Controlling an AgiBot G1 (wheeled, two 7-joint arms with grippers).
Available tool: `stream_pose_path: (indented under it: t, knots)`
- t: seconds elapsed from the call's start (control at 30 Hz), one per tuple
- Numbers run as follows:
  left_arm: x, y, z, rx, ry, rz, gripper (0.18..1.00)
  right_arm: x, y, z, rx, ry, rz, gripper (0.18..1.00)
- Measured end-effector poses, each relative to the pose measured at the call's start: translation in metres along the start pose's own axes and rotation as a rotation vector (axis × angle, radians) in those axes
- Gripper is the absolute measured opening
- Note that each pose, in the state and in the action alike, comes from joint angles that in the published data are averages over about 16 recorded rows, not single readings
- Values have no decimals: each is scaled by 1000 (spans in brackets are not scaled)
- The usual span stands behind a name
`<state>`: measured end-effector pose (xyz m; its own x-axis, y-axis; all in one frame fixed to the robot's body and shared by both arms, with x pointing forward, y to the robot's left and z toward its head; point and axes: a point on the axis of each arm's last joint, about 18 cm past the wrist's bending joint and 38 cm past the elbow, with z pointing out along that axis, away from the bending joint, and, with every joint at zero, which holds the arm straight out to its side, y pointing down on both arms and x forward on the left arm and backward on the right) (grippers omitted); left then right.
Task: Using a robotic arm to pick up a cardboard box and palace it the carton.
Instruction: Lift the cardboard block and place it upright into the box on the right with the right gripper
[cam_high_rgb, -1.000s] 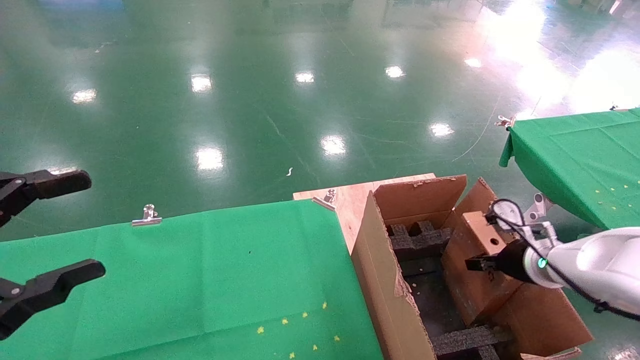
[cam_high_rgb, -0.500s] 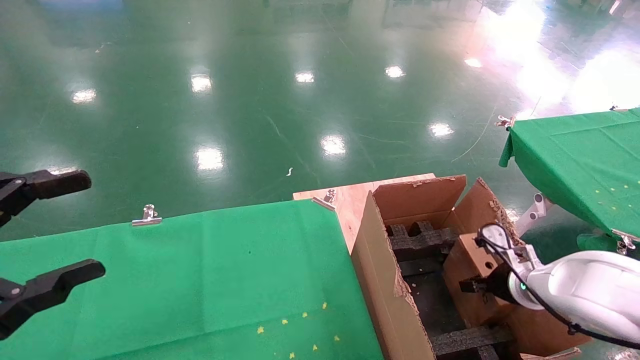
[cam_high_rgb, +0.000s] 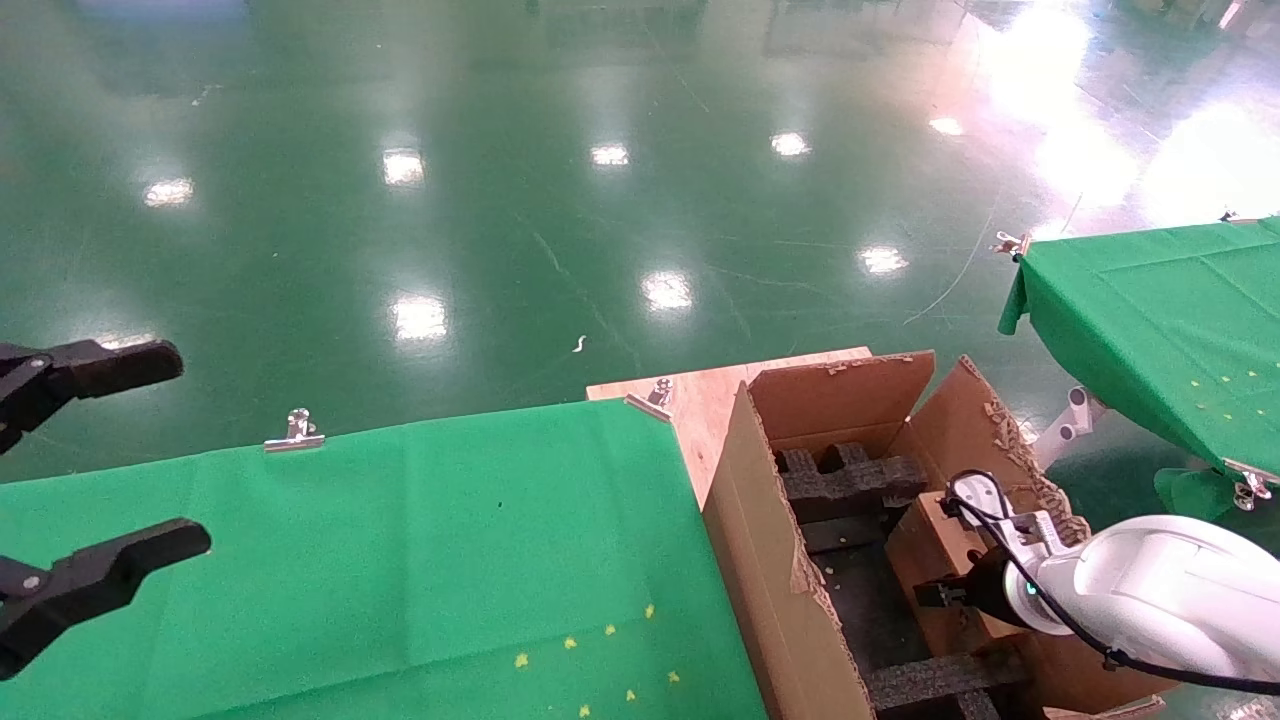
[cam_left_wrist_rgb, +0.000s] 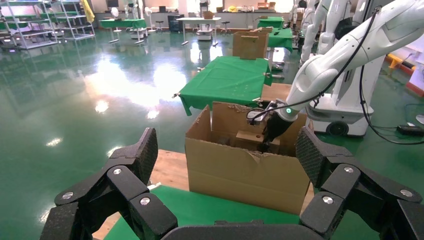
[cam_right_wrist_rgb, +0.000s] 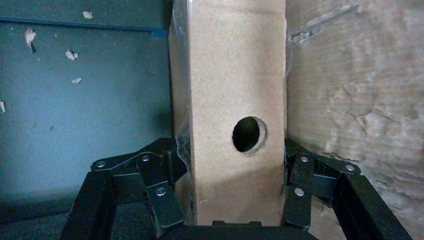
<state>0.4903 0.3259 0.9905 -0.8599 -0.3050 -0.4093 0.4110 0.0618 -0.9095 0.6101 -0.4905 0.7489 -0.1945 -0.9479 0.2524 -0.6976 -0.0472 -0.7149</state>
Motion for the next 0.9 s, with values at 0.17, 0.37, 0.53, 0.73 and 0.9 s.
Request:
stream_pose_path:
  t: [0.17, 0.37, 0.53, 0.73, 0.9]
  knots:
    - [0, 0, 0, 0, 0, 0, 1001, -2, 1, 2, -5, -8, -5, 285]
    - [0, 0, 0, 0, 0, 0, 1001, -4, 2, 3, -5, -14, -7, 294]
    - [0, 0, 0, 0, 0, 0, 1001, -3, -1, 2, -1, -13, -6, 321]
    - [0, 0, 0, 0, 0, 0, 1001, -2, -7, -1, 10, -12, -4, 383]
    - [0, 0, 0, 0, 0, 0, 1001, 0, -15, -5, 29, -12, -2, 461]
